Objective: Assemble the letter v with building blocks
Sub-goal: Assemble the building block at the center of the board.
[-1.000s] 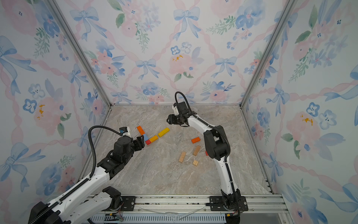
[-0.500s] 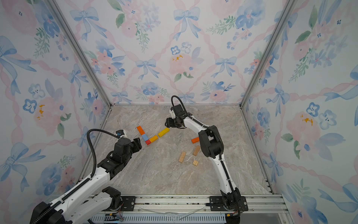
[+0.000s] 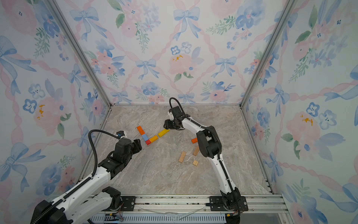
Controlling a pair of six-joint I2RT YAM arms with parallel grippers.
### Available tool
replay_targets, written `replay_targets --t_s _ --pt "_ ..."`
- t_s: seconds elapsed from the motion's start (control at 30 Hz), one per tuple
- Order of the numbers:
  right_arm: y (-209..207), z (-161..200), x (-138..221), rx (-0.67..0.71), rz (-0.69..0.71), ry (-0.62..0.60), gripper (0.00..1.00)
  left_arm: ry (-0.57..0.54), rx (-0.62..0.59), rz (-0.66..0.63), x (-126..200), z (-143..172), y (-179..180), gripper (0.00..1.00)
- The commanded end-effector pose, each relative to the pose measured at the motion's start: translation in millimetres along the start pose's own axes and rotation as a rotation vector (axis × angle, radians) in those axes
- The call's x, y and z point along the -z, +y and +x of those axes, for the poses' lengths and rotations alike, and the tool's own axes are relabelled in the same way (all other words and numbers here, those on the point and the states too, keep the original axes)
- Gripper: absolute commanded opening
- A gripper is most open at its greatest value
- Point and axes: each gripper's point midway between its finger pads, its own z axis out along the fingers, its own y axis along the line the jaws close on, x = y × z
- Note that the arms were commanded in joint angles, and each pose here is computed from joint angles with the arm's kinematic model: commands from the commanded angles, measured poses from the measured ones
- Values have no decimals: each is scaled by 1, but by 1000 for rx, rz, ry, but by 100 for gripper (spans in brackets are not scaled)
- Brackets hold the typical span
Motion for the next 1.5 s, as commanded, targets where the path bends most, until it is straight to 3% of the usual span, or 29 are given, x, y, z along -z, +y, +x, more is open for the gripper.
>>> replay_targets --t_s 0.0,0.8,1.47 --pt "7 11 -13 1 -13 32 62 14 12 -13 -2 5 5 73" --pt "12 30 -6 6 -2 47 59 24 25 -8 -2 10 6 73" --pt "16 33 -2 2 -11 49 46 22 30 -8 -1 10 8 73"
